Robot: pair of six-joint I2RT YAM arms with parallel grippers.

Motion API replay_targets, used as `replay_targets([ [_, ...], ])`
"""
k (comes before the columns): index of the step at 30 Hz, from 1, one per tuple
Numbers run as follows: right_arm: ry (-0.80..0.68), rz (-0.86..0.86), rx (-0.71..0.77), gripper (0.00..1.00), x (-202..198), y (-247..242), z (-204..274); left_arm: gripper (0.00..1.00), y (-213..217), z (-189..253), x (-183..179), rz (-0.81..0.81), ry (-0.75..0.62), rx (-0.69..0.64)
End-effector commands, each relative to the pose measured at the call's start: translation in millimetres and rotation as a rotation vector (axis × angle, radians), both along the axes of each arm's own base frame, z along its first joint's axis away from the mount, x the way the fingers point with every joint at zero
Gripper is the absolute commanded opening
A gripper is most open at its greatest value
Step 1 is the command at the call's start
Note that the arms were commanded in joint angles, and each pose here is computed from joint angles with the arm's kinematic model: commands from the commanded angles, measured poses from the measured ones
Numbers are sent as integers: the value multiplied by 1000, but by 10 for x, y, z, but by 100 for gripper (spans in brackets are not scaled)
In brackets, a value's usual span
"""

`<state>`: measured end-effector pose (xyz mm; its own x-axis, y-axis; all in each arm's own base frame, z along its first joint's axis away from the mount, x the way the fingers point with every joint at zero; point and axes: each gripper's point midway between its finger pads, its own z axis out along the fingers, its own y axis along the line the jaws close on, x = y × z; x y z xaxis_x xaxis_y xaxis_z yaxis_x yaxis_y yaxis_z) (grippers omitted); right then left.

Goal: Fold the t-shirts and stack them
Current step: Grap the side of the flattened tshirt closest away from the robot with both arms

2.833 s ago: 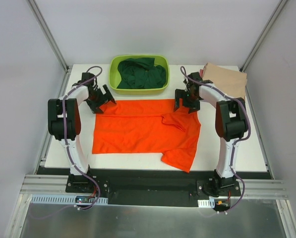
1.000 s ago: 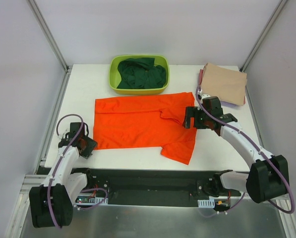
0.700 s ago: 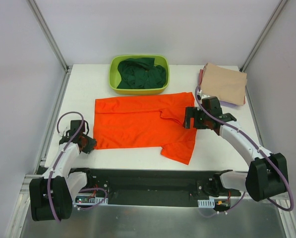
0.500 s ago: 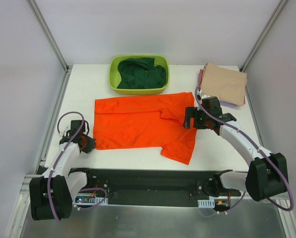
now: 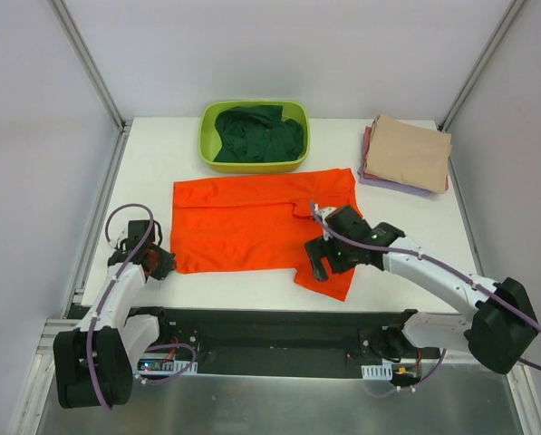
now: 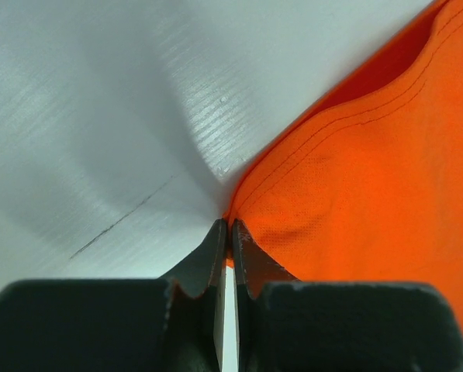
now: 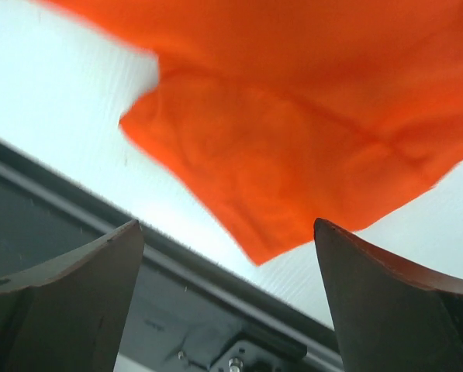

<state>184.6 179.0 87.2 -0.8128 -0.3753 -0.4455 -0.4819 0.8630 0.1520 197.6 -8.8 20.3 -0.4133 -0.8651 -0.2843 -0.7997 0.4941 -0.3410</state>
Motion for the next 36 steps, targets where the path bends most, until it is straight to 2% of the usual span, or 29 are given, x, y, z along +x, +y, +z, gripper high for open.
replay_targets([
  [1,149,78,-124,89,-595,-180,-205,0,-16,18,-17,-15,-6,-10],
  [6,233,83,-167,71,-802,-182,-403,0,-24,20,-16,-20,-9,-11],
  [12,268,37,-212,51,-775,-176,-608,0,-24,26,-17,-19,-15,-12],
  [18,266,-18,-315,50,-720,-317,-787,0,-30,27,-18,-19,-17,-15],
  [22,258,-43,-320,48,-677,-307,-825,0,-37,30,-16,-24,-17,-17],
  [25,235,-94,-344,33,-606,-349,-851,0,-32,33,-16,-22,-20,-15],
  [27,213,-126,-361,29,-559,-382,-888,0,-37,39,-13,-23,-23,-18],
  [29,185,-157,-365,21,-493,-396,-955,0,-31,40,-12,-23,-24,-14],
  [31,176,-193,-366,8,-453,-405,-985,0,-35,51,-5,-26,-29,-15],
  [33,155,-208,-337,1,-406,-355,-993,0,-41,65,3,-32,-34,-17],
  [36,139,-198,-295,0,-388,-302,-916,0,-57,100,22,-44,-47,-22],
])
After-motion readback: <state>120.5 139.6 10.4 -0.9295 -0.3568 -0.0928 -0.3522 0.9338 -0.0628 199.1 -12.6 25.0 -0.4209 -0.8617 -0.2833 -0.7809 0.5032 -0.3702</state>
